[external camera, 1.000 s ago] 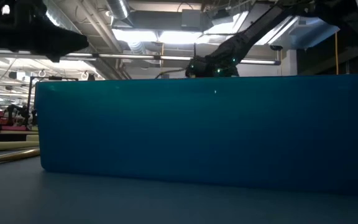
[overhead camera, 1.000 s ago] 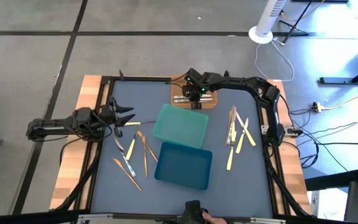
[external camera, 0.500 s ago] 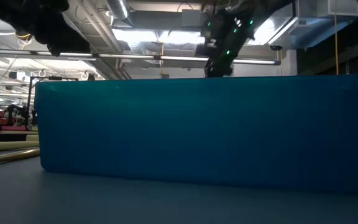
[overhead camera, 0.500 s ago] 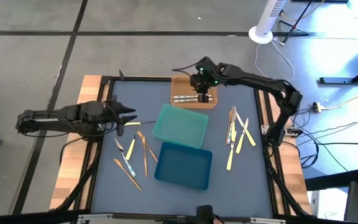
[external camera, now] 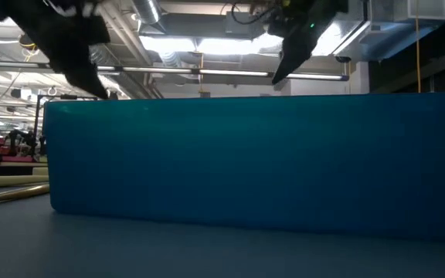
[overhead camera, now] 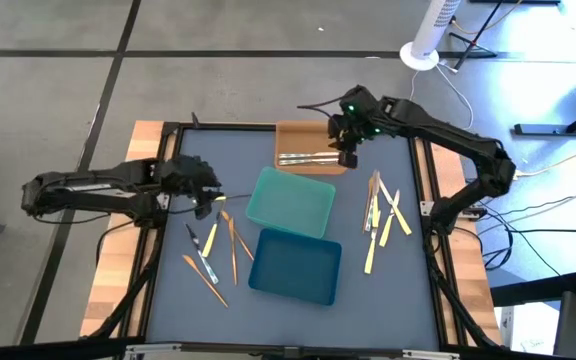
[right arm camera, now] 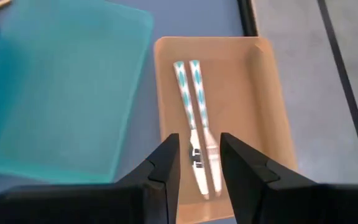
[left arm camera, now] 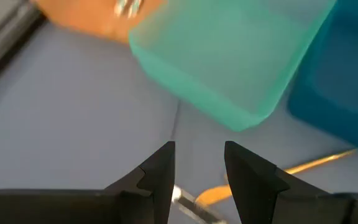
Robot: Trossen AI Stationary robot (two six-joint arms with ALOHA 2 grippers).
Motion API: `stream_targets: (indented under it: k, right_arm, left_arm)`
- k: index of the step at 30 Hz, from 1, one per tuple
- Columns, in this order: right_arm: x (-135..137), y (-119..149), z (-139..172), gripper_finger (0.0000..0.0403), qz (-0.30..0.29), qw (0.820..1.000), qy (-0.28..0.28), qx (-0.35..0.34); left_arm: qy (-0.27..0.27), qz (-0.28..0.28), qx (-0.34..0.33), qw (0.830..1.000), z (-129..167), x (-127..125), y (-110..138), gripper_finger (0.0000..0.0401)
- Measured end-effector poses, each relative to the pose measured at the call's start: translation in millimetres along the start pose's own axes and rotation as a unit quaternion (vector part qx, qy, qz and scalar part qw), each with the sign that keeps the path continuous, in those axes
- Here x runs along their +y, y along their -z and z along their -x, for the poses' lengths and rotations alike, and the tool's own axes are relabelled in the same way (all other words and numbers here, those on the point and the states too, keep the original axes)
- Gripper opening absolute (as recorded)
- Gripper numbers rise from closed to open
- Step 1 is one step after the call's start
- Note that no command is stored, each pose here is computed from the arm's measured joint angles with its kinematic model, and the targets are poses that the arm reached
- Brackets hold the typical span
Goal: Sort silverware by color (type)
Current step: Put the yellow knife into the green bin
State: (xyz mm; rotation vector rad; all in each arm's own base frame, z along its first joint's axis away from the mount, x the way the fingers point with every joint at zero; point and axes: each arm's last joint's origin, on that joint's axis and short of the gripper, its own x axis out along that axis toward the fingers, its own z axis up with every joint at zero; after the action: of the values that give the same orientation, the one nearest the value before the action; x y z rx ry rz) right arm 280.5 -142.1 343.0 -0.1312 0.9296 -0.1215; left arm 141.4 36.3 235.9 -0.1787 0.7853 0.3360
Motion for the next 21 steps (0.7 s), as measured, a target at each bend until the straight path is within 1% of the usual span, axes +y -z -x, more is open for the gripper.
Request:
stream_targets:
  k: [7,13,16,18,21]
  right_arm:
    - [40,-5,24,0.0101,0.030,0.999,-0.037,0.000]
    - [72,-4,36,0.0101,0.051,0.996,-0.076,0.018]
    - [84,4,38,0.0101,0.049,0.995,-0.086,0.020]
    - [90,14,37,0.0101,0.045,0.995,-0.090,0.021]
    - [97,31,34,0.0101,0.025,0.996,-0.087,0.017]
  left_arm:
    - [-0.003,0.034,0.069,0.997,-28,21,-2,0.0133]
    - [0.000,0.051,0.124,0.991,-49,33,2,0.0133]
    - [-0.002,0.050,0.148,0.988,-58,36,4,0.0133]
    - [-0.002,0.051,0.163,0.985,-63,37,6,0.0133]
    - [-0.001,0.051,0.183,0.982,-71,37,8,0.0133]
